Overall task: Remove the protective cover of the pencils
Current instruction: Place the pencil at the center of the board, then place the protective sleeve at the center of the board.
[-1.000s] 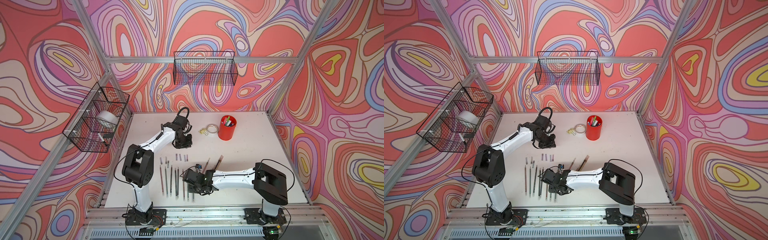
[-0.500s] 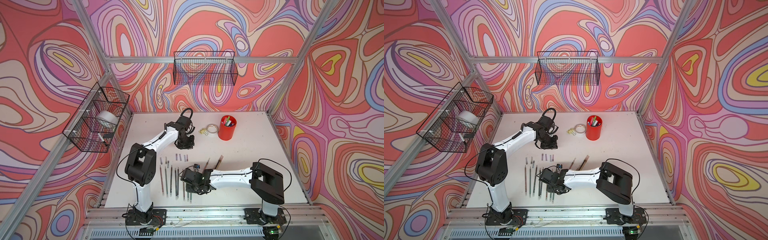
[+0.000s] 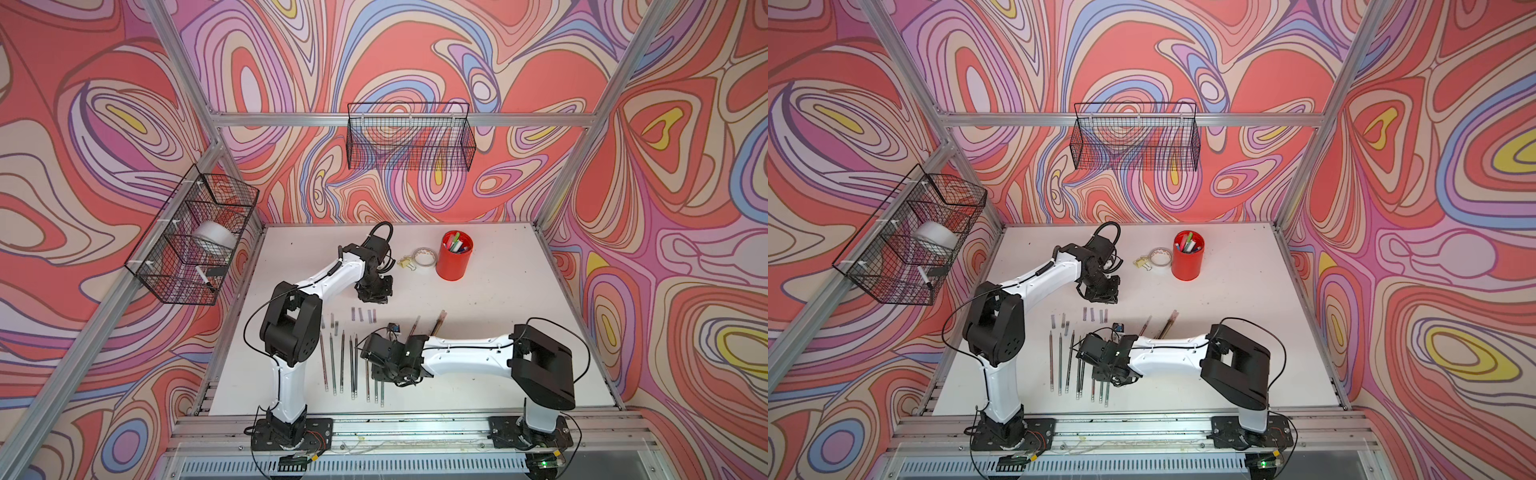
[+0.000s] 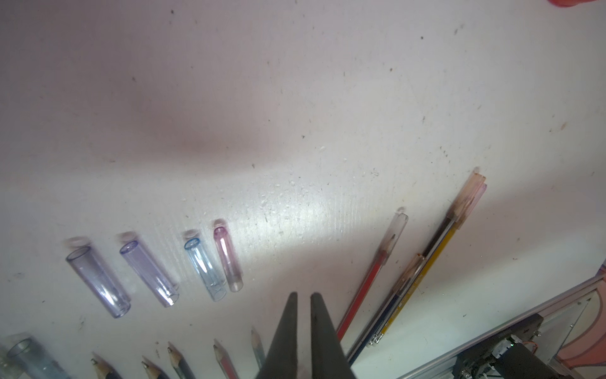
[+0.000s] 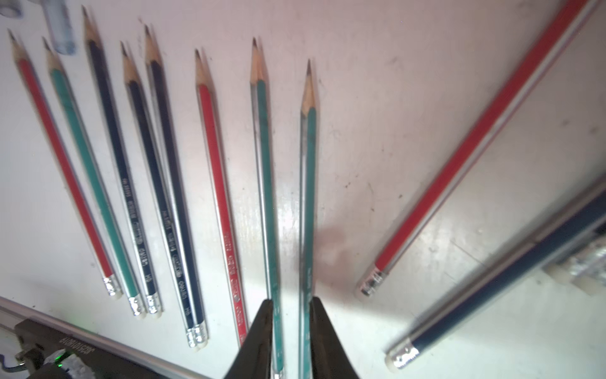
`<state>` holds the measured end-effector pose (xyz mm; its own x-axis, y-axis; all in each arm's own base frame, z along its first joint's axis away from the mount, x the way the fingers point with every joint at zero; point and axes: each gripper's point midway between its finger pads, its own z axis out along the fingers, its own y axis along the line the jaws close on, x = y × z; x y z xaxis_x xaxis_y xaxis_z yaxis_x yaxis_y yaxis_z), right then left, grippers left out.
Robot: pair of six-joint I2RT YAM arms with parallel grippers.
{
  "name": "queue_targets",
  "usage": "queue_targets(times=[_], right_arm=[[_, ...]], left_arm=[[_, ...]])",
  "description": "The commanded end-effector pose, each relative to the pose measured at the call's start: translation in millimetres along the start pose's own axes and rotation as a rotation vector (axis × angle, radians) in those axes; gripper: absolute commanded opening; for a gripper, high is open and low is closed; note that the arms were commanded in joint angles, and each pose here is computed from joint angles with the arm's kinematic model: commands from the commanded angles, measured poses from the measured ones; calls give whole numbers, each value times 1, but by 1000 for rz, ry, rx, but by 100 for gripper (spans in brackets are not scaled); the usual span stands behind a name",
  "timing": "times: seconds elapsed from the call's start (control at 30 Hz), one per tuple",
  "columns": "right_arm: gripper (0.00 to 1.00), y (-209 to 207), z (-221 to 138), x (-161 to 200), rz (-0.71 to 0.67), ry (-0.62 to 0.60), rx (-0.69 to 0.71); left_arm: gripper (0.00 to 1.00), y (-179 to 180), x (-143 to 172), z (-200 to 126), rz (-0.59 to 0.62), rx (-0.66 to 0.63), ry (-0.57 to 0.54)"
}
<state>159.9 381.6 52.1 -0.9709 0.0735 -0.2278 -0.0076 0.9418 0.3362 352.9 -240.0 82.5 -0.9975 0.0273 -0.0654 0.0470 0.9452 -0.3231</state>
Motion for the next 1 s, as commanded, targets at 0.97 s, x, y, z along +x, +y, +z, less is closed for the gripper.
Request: queue_targets(times=[0.97], right_arm=[[37, -65, -56, -52, 182, -177, 45]], left_arm=[[0, 27, 30, 49, -10, -185, 221]])
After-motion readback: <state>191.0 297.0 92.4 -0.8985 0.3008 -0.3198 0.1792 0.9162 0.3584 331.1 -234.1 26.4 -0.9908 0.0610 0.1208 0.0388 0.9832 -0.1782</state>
